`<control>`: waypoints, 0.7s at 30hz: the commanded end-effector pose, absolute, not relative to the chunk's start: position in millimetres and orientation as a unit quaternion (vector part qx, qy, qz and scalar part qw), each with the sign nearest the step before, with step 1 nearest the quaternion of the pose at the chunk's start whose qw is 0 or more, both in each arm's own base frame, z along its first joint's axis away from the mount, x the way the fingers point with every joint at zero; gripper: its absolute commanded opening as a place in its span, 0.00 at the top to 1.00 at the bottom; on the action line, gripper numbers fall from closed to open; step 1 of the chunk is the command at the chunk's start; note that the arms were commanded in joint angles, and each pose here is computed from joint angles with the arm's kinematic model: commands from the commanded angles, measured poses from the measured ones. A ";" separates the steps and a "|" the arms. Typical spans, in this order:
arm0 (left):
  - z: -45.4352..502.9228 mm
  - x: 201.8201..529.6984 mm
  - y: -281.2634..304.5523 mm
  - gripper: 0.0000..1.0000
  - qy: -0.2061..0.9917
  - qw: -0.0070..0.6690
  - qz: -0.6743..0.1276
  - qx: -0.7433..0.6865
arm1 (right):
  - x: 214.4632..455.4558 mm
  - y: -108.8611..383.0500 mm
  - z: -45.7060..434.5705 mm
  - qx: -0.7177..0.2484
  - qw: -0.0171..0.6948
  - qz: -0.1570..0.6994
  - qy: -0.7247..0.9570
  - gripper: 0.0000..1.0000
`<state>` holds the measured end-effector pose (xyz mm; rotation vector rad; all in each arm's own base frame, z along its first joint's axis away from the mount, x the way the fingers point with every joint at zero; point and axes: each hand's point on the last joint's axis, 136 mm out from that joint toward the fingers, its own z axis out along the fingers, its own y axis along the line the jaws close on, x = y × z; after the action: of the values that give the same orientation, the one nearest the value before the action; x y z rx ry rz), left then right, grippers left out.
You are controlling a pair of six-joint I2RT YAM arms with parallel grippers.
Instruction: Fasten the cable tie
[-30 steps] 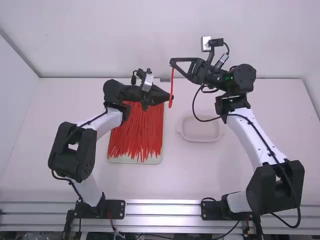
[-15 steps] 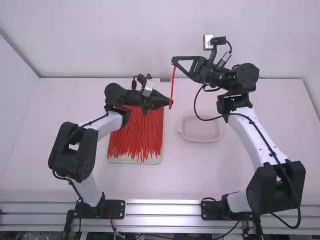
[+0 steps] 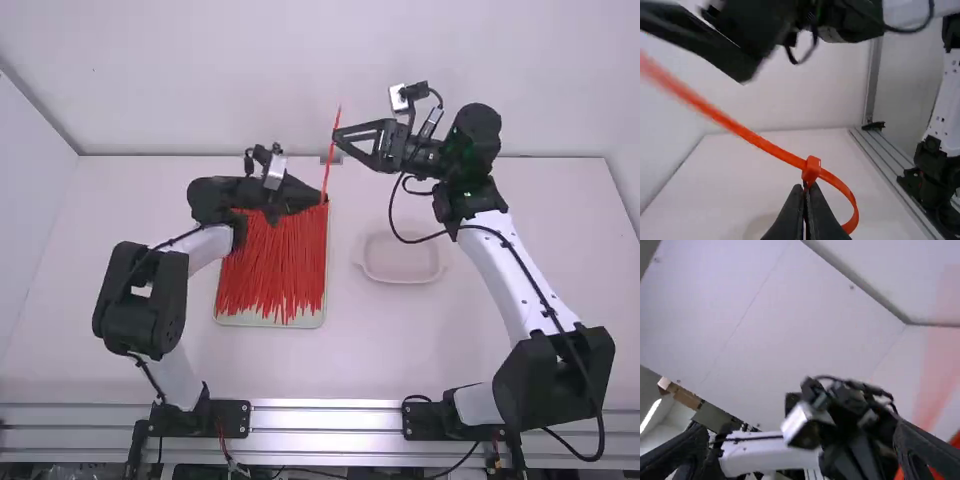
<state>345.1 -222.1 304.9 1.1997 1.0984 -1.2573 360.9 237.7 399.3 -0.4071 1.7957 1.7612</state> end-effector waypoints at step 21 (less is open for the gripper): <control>363.9 353.6 -219.6 0.98 0.458 0.510 -0.539 0.489 | 336.7 255.0 393.2 -0.254 0.320 0.631 0.660 0.21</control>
<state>356.4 -215.5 355.4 1.1636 1.1243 -1.2960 339.4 256.0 377.0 -0.6488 1.7807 1.6906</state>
